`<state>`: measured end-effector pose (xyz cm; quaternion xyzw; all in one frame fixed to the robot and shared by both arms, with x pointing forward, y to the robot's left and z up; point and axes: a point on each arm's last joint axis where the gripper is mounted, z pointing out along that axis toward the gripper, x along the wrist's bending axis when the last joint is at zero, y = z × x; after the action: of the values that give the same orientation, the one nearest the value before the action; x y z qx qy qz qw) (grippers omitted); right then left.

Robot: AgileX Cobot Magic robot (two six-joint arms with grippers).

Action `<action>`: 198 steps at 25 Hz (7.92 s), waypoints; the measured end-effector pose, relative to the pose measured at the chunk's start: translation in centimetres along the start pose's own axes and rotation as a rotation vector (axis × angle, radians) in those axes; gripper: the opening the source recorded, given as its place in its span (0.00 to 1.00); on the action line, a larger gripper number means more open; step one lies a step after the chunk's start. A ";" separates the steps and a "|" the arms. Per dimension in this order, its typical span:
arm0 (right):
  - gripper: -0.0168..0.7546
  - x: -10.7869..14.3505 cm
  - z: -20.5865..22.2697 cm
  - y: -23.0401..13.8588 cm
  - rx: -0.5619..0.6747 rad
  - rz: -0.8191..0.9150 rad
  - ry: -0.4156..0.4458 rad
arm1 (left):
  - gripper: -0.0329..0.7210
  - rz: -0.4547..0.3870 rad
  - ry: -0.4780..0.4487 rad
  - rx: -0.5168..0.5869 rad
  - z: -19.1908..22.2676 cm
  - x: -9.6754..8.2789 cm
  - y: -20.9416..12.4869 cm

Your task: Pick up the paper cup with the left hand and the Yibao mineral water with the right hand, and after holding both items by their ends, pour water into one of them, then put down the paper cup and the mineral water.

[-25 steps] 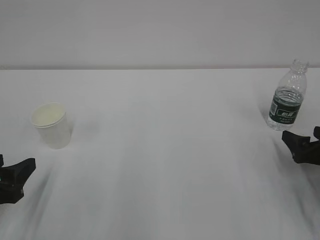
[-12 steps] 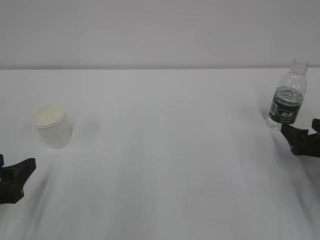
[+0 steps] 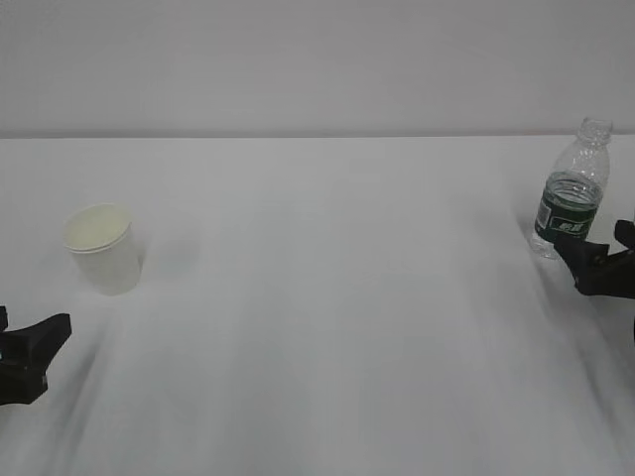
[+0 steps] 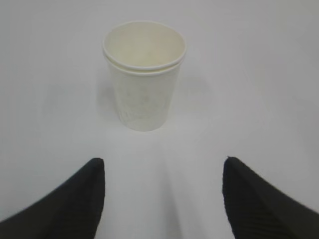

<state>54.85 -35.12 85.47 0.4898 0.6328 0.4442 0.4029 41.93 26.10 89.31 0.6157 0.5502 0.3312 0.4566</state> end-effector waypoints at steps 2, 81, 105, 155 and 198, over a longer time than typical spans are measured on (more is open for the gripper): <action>0.89 -0.1 0.2 0.2 -0.008 -0.004 -0.001 | 0.74 0.000 0.000 0.000 0.0 0.0 0.0; 0.77 -1.4 7.2 0.4 -0.038 0.008 0.071 | 0.73 0.005 -0.011 0.001 0.0 -0.1 0.0; 0.63 -1.3 7.2 0.3 -0.034 0.009 0.081 | 0.73 0.005 -0.011 0.001 0.0 -0.1 0.0; 0.63 0.4 2.3 11.7 -0.089 -0.155 0.315 | 0.73 0.005 -0.011 0.001 0.0 -0.1 0.0; 0.63 8.1 -1.3 16.2 -0.073 -0.265 0.708 | 0.73 0.005 -0.011 0.001 0.0 -0.1 0.0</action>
<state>56.28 -25.36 100.78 0.2053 0.7746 0.5522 0.2302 41.91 26.01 89.31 0.6191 0.5464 0.3287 0.4584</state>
